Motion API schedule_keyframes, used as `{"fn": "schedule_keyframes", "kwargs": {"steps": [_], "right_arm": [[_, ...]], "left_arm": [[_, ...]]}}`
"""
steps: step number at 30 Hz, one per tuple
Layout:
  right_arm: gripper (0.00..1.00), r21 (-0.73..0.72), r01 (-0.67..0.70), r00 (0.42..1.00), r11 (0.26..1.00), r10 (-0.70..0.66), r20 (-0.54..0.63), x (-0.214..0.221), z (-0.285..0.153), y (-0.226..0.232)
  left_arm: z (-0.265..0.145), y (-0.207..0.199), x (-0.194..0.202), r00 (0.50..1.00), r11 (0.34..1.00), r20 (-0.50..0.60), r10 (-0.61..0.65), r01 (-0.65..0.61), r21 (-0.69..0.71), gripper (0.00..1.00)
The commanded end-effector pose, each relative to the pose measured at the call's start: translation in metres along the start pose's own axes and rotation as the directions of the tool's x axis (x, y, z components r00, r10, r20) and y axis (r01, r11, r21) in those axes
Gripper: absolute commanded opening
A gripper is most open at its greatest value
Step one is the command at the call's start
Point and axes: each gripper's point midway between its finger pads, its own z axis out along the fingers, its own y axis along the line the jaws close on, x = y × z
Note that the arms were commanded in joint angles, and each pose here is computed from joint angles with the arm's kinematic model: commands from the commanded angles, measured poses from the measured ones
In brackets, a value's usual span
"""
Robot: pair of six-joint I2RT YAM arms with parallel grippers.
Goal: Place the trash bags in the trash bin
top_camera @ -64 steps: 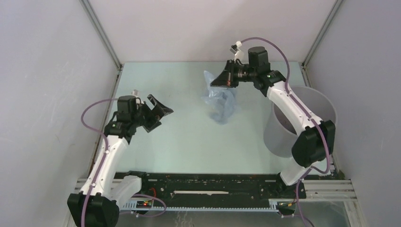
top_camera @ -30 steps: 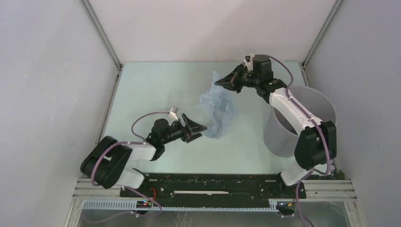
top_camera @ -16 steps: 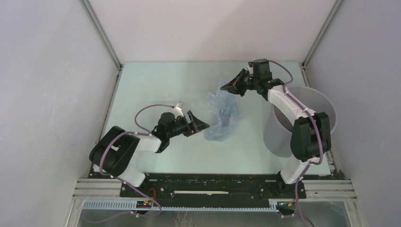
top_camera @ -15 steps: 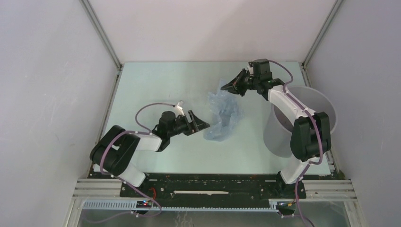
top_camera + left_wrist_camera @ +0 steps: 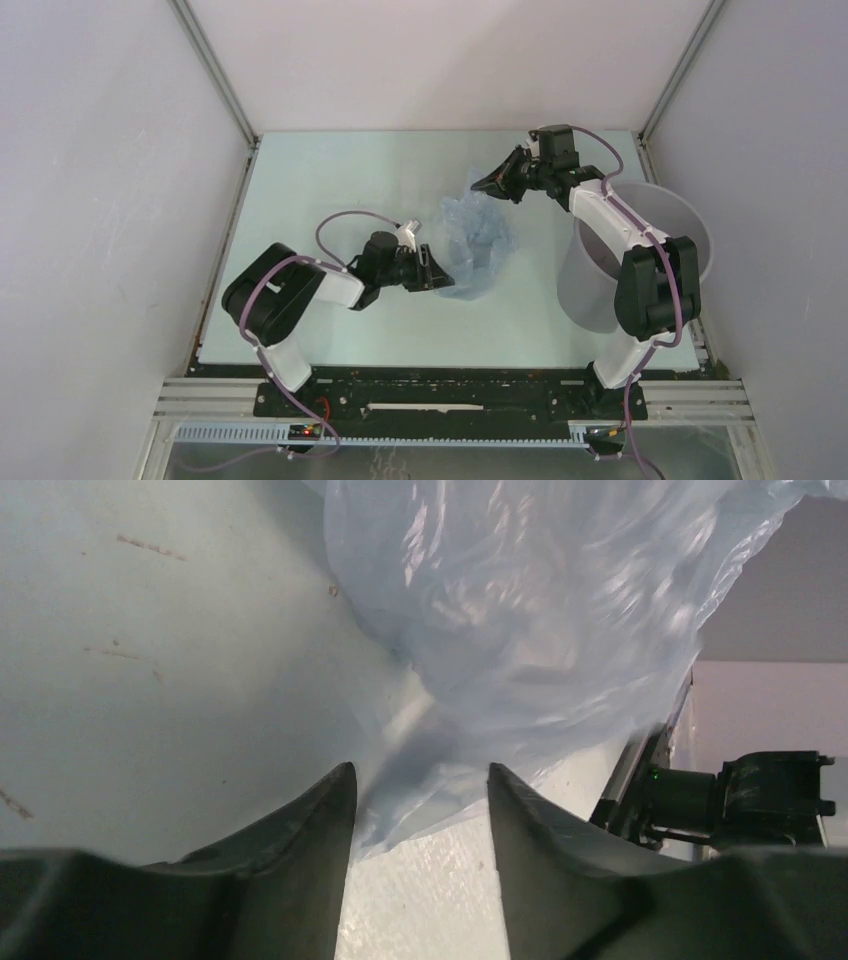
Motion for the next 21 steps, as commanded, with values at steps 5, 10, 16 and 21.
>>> {"fn": "schedule_keyframes", "kwargs": {"steps": [5,10,16,21], "right_arm": [[0.00,-0.010,0.092,0.995,0.996,-0.091,0.039,-0.005,-0.019,0.009],[0.00,0.044,0.281,0.956,0.959,-0.284,0.069,0.004,-0.046,0.016],[0.01,0.218,0.570,0.814,0.792,-0.580,-0.020,0.048,-0.075,-0.012],[0.26,0.104,0.648,0.761,0.754,-0.638,-0.114,0.104,-0.086,-0.026]], "left_arm": [[-0.026,-0.014,-0.029,0.995,0.999,0.094,-0.016,0.020,-0.039,0.00],[-0.104,-0.004,-0.055,0.975,0.933,0.219,0.028,0.053,-0.355,0.00],[-0.193,-0.007,-0.070,0.936,0.827,0.331,0.121,0.089,-0.555,0.00],[-0.210,-0.010,-0.066,0.935,0.812,0.325,0.143,0.077,-0.578,0.00]]}}
